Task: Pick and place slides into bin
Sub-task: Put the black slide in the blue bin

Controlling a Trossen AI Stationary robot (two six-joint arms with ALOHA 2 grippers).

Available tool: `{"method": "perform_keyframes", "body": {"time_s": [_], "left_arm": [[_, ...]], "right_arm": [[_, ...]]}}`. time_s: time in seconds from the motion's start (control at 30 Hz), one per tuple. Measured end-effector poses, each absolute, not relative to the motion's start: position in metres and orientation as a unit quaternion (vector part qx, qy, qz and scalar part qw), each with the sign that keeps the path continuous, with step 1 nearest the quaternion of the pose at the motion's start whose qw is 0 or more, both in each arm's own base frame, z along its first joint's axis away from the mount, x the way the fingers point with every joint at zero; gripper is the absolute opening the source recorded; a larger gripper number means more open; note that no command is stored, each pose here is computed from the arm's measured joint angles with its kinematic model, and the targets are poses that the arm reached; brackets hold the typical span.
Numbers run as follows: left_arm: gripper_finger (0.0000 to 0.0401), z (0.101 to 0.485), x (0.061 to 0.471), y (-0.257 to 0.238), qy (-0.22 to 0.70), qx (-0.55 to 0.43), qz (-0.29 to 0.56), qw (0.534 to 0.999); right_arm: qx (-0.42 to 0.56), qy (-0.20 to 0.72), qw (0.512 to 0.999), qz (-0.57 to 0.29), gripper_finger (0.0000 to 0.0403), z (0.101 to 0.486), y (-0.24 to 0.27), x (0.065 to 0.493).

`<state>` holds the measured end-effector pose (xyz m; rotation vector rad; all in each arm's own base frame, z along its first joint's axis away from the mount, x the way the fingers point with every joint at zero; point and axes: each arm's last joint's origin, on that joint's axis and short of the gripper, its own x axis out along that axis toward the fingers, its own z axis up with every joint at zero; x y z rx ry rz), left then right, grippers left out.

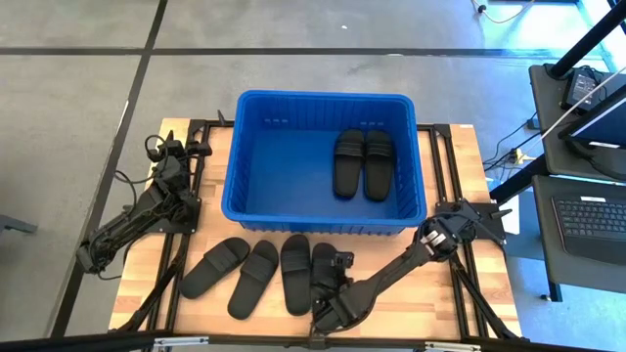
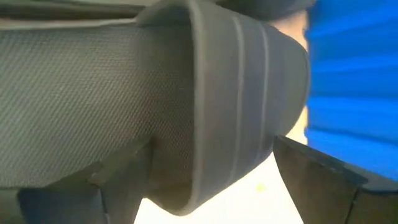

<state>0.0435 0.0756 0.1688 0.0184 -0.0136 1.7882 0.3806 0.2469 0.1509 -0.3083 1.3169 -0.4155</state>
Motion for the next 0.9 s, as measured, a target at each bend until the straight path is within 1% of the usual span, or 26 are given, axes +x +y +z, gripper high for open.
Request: {"method": "perform_keyframes", "body": {"time_s": [0.23,0.5,0.67,0.9], "left_arm": [[0.0248,0.1689,0.0435,0.0756,-0.006,0.008,0.78,0.626],[0.0248,0.1688,0.0435,0.0756,-0.019,-0.002,0.779,0.626],[0.0248,0.1689,0.0435,0.0756,-0.028,-0.009,0.779,0.626],[0.0248,0.1689,0.0435,0.0756,-0.028,-0.01,0.779,0.626]], "right_arm": [[-0.146,0.588,0.765,-0.218,0.0332,0.1484,0.2454,0.3797],[-0.167,0.58,0.766,-0.22,0.0332,0.147,0.2427,0.3824],[-0.184,0.585,0.762,-0.206,0.0332,0.147,0.2426,0.3826],[-0.17,0.582,0.767,-0.213,0.0332,0.1468,0.2425,0.3835]]}}
